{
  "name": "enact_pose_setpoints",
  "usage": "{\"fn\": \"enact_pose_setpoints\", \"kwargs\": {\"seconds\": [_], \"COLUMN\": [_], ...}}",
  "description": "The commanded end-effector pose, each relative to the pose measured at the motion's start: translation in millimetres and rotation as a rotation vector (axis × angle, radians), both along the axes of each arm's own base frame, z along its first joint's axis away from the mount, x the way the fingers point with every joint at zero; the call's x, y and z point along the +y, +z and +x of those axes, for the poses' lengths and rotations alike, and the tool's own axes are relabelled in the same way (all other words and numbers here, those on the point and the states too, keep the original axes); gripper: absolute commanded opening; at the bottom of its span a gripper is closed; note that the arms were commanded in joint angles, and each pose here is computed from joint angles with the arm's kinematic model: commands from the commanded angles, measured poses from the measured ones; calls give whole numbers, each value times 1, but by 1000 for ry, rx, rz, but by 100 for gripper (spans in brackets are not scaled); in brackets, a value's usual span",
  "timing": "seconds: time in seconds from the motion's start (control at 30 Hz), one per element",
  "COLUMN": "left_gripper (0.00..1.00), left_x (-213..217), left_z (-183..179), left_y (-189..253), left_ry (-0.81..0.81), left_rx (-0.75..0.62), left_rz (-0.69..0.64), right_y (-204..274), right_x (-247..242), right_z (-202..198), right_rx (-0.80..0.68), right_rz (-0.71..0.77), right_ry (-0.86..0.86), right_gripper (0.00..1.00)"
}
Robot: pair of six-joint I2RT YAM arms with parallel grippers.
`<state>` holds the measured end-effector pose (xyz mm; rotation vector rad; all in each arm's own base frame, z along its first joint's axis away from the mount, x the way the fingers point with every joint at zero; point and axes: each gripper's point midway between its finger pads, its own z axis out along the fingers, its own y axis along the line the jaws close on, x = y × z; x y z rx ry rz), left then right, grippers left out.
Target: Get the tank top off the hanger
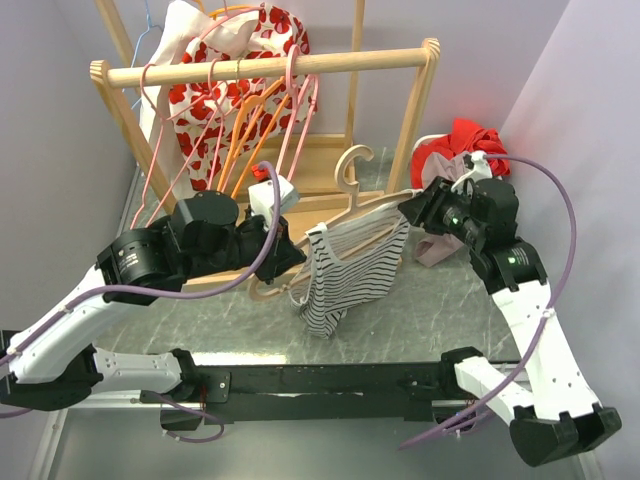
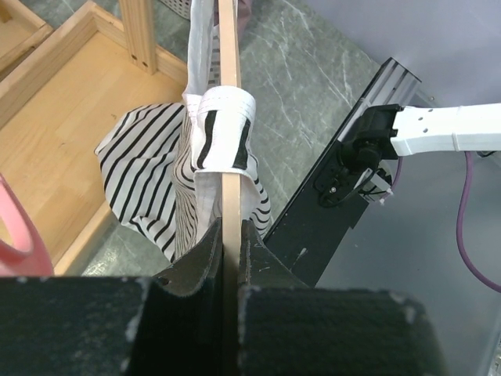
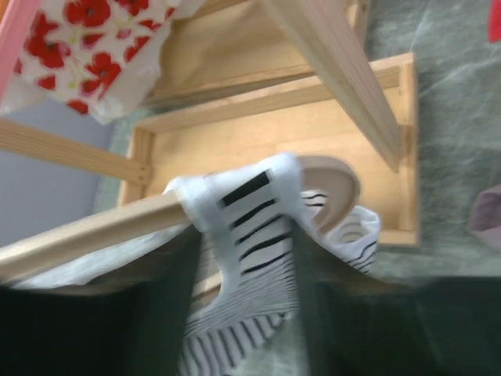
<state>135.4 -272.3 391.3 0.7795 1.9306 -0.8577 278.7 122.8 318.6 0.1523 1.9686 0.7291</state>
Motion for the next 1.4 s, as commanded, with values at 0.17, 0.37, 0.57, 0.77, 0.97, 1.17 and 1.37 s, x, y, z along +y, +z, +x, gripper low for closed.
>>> {"fn": "enact_pose_setpoints", "kwargs": {"seconds": [0.17, 0.37, 0.57, 0.77, 0.97, 1.17, 1.37], "left_gripper": [1, 1, 1, 1, 1, 1, 1], "left_x": [0, 7, 26, 37, 43, 30, 1], "left_z": [-5, -8, -12, -13, -15, -10, 3], "left_y": [49, 38, 37, 41, 64, 58, 47], "left_ry": [-26, -29, 9, 37, 40, 29, 22], "left_rx": [-75, -61, -61, -77, -123, -123, -116], "left_rz": [-152, -102, -104, -132, -206, -213, -218], "right_y": [27, 37, 48, 22, -33, -51, -39], "right_x": [-28, -57, -81, -93, -80, -34, 25], "right_z": [17, 19, 26, 33, 30, 14, -30], "right_rx": [-110, -142, -130, -9, 135, 152, 131], "right_rz": [-51, -89, -106, -122, -118, -74, -75], "right_ry": [-171, -325, -423, -474, -406, -137, 120], "right_gripper": [0, 0, 0, 0, 0, 0, 25]}}
